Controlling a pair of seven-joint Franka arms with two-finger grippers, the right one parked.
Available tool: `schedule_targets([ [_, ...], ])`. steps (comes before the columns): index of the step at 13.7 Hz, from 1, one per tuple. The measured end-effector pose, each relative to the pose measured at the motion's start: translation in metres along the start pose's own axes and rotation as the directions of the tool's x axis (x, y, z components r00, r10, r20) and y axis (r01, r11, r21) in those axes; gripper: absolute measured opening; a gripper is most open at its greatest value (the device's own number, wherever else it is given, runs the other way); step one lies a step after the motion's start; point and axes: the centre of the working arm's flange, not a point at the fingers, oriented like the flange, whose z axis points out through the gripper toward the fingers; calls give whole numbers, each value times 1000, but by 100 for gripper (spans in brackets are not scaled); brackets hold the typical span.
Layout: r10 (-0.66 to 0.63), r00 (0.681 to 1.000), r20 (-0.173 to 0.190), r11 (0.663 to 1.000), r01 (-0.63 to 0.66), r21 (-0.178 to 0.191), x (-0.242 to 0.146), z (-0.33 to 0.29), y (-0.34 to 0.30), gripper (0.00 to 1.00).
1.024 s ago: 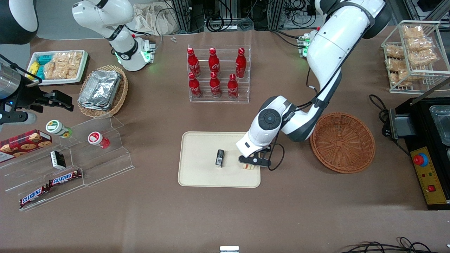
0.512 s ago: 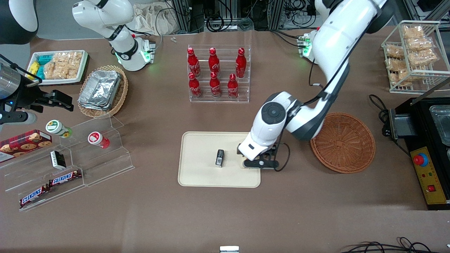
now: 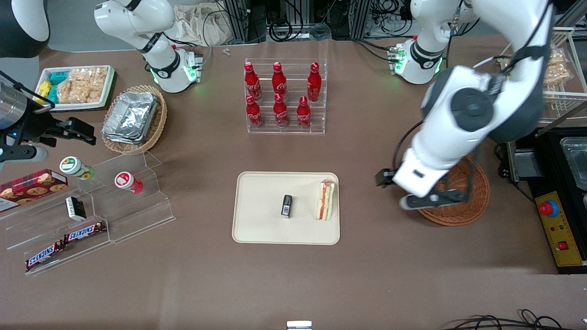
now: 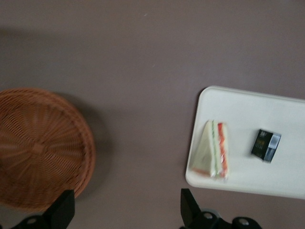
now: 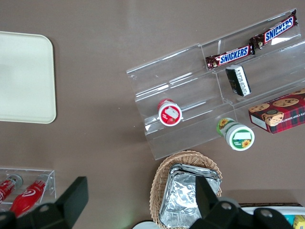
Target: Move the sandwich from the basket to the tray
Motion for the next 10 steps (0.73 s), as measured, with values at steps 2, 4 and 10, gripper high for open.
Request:
schedule_targets([
  [2,-25,999,36,999,24,21,-5,-41,-57,100],
  [4,-25,997,70,999,21,48,-20,-79,-102,100],
  [10,19,995,97,997,-26,68,-56,-136,-166,100],
])
